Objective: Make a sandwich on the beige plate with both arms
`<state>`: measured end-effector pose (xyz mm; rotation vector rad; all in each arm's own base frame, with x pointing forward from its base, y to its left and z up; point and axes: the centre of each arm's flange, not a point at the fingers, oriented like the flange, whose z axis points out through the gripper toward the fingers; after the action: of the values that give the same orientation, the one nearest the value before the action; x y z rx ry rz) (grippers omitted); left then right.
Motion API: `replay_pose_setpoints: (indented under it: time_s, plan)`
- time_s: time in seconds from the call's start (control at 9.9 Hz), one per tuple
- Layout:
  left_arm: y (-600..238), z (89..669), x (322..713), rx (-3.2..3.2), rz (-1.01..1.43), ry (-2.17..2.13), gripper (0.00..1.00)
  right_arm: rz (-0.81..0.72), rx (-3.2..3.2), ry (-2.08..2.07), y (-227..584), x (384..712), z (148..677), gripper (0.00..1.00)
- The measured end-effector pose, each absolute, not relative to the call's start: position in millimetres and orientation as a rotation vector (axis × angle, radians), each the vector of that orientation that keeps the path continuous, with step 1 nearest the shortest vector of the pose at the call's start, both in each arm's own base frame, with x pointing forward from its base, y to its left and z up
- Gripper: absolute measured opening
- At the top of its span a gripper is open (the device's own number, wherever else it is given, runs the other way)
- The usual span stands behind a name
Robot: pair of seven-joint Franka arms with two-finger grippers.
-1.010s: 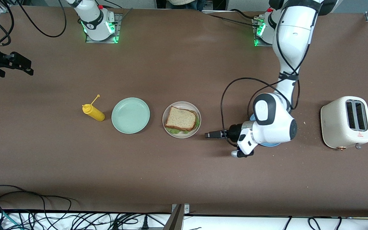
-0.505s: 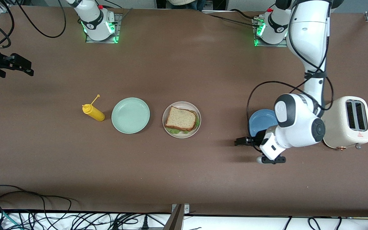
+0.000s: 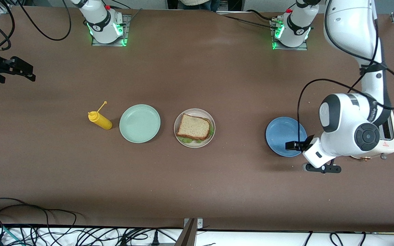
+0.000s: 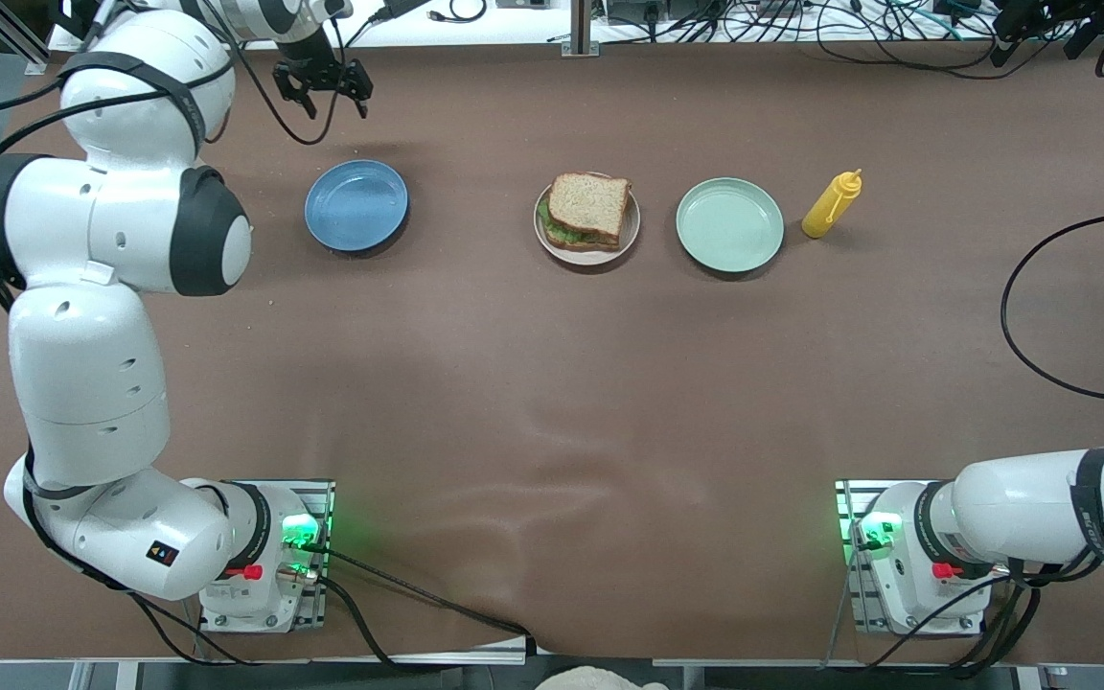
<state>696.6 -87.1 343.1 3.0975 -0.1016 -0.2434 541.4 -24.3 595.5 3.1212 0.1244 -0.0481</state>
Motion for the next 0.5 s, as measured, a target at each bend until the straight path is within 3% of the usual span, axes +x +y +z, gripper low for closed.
replay_pose_setpoints:
  time_s: [0.5]
  plan:
    - [-72,440,663,3.152,-0.549,-0.152,1.00,-0.041,3.123,-0.010,-12,543,596,1.00]
